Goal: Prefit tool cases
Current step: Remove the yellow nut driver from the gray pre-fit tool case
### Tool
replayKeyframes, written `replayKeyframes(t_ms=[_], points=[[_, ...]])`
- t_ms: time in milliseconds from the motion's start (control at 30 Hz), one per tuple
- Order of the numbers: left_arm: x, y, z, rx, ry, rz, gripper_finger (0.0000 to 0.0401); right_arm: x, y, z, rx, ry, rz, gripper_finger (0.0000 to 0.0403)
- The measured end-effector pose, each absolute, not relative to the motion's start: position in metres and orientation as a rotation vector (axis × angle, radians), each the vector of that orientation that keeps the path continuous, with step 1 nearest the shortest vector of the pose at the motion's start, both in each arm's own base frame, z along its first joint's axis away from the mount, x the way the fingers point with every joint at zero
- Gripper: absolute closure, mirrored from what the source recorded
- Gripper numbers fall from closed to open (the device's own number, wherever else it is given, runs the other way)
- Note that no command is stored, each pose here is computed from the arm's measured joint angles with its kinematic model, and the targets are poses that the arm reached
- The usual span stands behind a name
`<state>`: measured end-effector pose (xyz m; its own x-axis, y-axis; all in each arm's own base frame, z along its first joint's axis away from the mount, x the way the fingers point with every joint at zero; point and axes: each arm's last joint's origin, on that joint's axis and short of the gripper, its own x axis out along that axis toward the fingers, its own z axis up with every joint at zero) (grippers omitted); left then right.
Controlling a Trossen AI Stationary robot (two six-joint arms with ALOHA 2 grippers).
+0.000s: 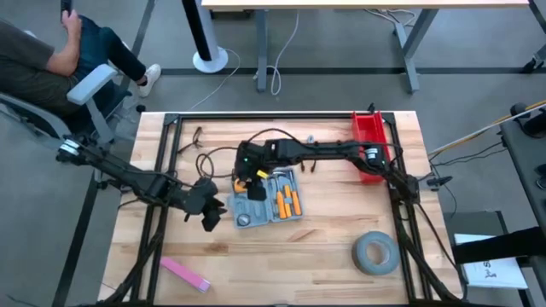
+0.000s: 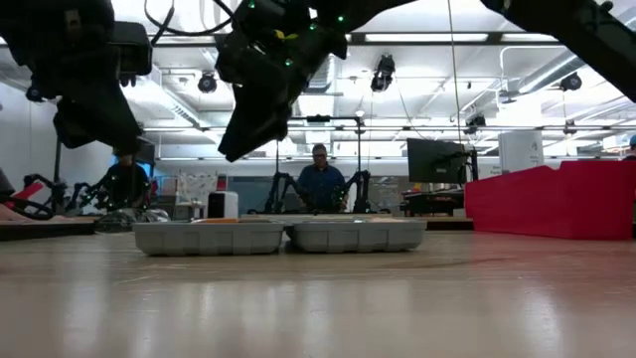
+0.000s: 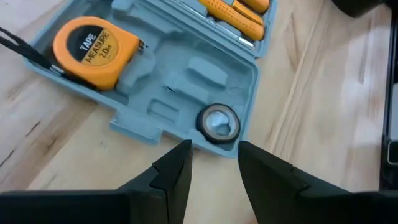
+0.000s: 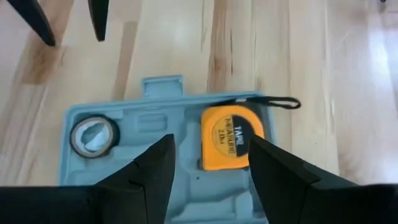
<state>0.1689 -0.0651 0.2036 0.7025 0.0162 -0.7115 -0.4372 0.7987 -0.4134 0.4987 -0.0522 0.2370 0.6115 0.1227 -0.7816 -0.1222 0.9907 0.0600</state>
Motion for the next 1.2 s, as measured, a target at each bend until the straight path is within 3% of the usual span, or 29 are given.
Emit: replayKeyframes(t_ms=[333,567,1067,1200], points=[[0.182,-0.074,0.192,-0.612,0.737,0.316,0.0264,0.495,-0.094,0.237,0.210,0.866,0.054,0.0233],[0.186,-0.080,0.188,-0.601,0.720,0.317,0.0264,0.493,-0.094,0.235,0.165,0.887,0.079,0.0235],[0.186,-0.079,0.190,-0.567,0.685,0.336,0.0264,0.464,-0.073,0.211,0.198,1.245,0.133,0.0240],[0.186,-0.079,0.190,-0.561,0.686,0.334,0.0264,0.455,-0.073,0.203,0.181,1.354,0.052,0.0247]])
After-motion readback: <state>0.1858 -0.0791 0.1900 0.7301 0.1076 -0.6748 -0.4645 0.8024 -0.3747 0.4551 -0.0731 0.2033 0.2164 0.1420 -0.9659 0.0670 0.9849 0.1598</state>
